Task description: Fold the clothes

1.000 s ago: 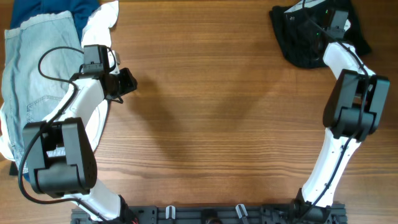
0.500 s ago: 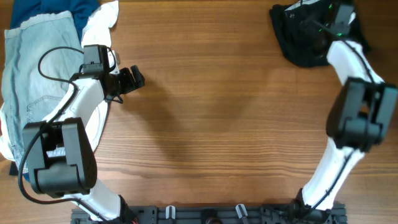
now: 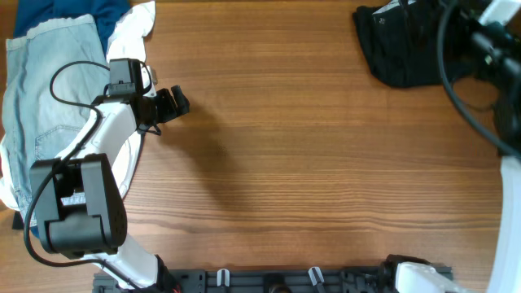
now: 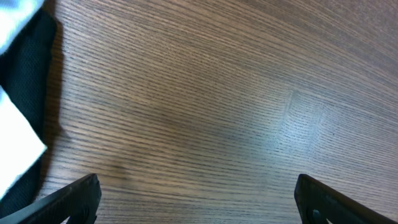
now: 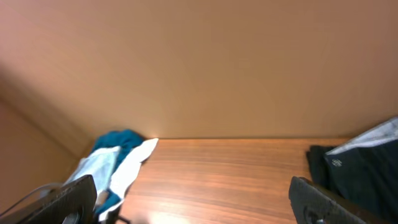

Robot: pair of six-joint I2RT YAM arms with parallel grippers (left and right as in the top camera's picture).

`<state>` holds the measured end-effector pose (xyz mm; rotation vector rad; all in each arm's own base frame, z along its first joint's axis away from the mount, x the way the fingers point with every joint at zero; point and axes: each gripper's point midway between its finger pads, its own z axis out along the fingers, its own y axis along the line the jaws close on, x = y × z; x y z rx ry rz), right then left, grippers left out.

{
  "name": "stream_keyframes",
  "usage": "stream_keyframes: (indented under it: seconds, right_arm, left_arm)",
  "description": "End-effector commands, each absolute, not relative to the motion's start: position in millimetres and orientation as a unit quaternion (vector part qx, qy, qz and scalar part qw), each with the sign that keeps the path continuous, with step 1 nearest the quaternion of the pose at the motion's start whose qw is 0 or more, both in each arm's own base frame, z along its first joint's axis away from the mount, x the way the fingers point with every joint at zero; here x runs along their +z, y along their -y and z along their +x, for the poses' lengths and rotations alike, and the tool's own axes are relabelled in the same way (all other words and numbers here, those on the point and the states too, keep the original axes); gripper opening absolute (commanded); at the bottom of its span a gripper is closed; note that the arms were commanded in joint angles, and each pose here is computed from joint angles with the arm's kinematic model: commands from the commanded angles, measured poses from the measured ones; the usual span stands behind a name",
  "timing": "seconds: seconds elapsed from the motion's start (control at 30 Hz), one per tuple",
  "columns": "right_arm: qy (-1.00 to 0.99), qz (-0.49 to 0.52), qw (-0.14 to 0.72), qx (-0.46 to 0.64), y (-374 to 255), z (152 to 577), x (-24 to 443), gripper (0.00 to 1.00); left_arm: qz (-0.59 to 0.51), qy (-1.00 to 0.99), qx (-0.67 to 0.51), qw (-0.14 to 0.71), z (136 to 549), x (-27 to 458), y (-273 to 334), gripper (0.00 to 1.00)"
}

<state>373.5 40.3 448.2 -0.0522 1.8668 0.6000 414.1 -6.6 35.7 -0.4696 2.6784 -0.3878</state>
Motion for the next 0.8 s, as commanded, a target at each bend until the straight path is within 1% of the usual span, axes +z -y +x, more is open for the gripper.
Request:
stream_keyframes:
  seconds: [0.0, 0.07, 0.13, 0.17, 0.27, 0.33, 0.47, 0.5, 0.67, 0.77]
  right_arm:
    - [-0.806, -0.014, 0.551, 0.214, -32.3, 350.4, 445.8, 1.0]
    - [-0.829, 0.0, 0.536, 0.158, -16.5, 344.7, 429.7, 1.0]
    - [-0.848, -0.023, 0.517, 0.116, -9.4, 341.2, 413.5, 1.0]
    - [-0.852, -0.044, 0.512, 0.105, -9.4, 341.8, 408.4, 1.0]
    - [-0.861, -0.05, 0.498, 0.091, -6.1, 345.3, 392.1, 1.0]
    - [-0.849, -0.059, 0.519, 0.087, -8.7, 344.2, 382.8, 1.0]
    - [-0.8, -0.057, 0.59, 0.093, -14.7, 340.0, 357.4, 1.0]
    - [-0.779, -0.045, 0.617, 0.104, -16.8, 331.7, 337.5, 1.0]
    - [-0.738, -0.009, 0.666, 0.111, -24.2, 294.7, 254.6, 1.0]
    - [-0.728, 0.027, 0.677, 0.108, -21.7, 274.2, 219.9, 1.0]
  left_arm:
    - [-0.166, -0.955, -0.145, 0.201, 414.8, 40.2, 8.4, 1.0]
    - [-0.166, -0.955, -0.145, 0.201, 414.8, 40.2, 8.4, 1.0]
    - [-0.166, -0.955, -0.145, 0.201, 414.8, 40.2, 8.4, 1.0]
    - [-0.166, -0.955, -0.145, 0.201, 414.8, 40.2, 8.4, 1.0]
    - [-0.166, -0.955, -0.145, 0.201, 414.8, 40.2, 8.4, 1.0]
    - [-0.166, -0.954, -0.145, 0.201, 414.9, 40.2, 8.4, 1.0]
    - [-0.166, -0.955, -0.145, 0.201, 414.8, 40.2, 8.4, 1.0]
    - [-0.166, -0.955, -0.145, 0.201, 414.8, 40.2, 8.4, 1.0]
    - [-0.166, -0.955, -0.145, 0.201, 414.8, 40.2, 8.4, 1.0]
    - [-0.166, -0.954, -0.145, 0.201, 414.9, 40.2, 8.4, 1.0]
